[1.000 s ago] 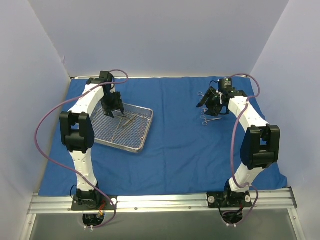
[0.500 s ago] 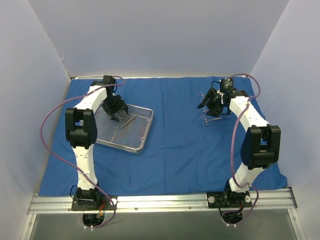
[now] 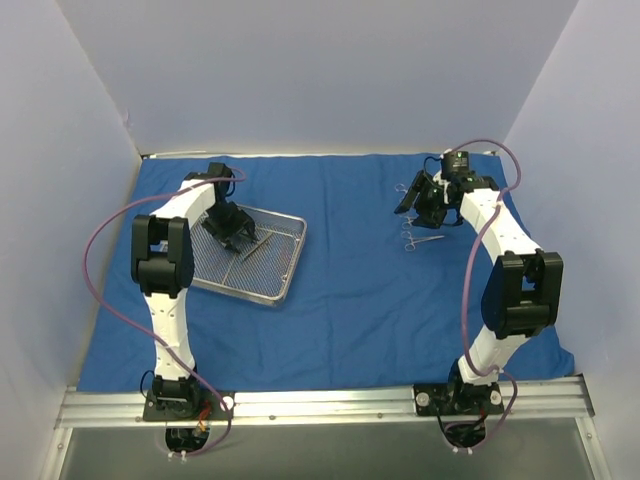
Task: Open and lay out the surgical kit
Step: Pick up the medical item from the container.
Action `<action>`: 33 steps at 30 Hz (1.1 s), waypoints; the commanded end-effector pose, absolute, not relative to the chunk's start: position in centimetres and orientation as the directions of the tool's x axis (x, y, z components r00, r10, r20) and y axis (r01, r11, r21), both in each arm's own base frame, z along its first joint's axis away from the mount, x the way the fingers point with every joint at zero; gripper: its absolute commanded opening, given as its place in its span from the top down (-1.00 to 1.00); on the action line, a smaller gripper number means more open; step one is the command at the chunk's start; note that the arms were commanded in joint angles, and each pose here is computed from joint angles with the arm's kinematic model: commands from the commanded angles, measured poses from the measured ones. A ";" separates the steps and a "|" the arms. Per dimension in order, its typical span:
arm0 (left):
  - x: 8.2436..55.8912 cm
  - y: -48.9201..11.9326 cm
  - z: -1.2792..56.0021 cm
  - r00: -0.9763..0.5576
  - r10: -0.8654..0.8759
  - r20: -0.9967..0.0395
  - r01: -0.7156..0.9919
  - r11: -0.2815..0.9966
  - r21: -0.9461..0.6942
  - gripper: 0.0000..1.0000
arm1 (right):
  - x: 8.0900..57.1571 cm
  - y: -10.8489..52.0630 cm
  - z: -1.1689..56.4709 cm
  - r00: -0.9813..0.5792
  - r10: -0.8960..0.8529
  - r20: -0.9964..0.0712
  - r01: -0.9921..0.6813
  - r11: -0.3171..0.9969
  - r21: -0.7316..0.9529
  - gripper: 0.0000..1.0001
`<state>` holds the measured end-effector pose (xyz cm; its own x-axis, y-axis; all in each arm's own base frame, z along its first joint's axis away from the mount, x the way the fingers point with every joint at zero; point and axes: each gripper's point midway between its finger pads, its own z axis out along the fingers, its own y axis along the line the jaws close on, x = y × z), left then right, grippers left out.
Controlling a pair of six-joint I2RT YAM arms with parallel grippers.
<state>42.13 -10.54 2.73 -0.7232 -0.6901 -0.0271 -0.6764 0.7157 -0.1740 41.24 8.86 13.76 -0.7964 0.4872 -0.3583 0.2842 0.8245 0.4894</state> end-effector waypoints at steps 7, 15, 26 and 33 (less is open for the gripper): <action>42.9 -9.5 0.8 -0.699 -0.712 -0.063 -0.695 0.697 -0.175 0.38 | 40.9 8.5 15.7 -0.795 0.466 -0.387 0.241 0.830 0.503 -0.11; 43.0 -8.2 4.6 -0.737 -0.660 -0.145 -0.627 0.748 -0.217 0.94 | 42.1 9.8 16.6 -0.800 0.425 -0.424 0.186 0.847 0.498 -0.11; 41.3 -6.8 13.9 -0.848 -0.383 -0.366 -0.323 0.922 -0.216 0.95 | 44.9 18.3 17.8 -0.868 0.235 -0.438 -0.045 0.841 0.539 -0.15; 39.9 -5.2 16.0 -0.856 -0.281 -0.435 -0.275 0.958 -0.078 0.95 | 45.3 24.4 17.9 -0.887 0.136 -0.441 -0.162 0.803 0.573 -0.18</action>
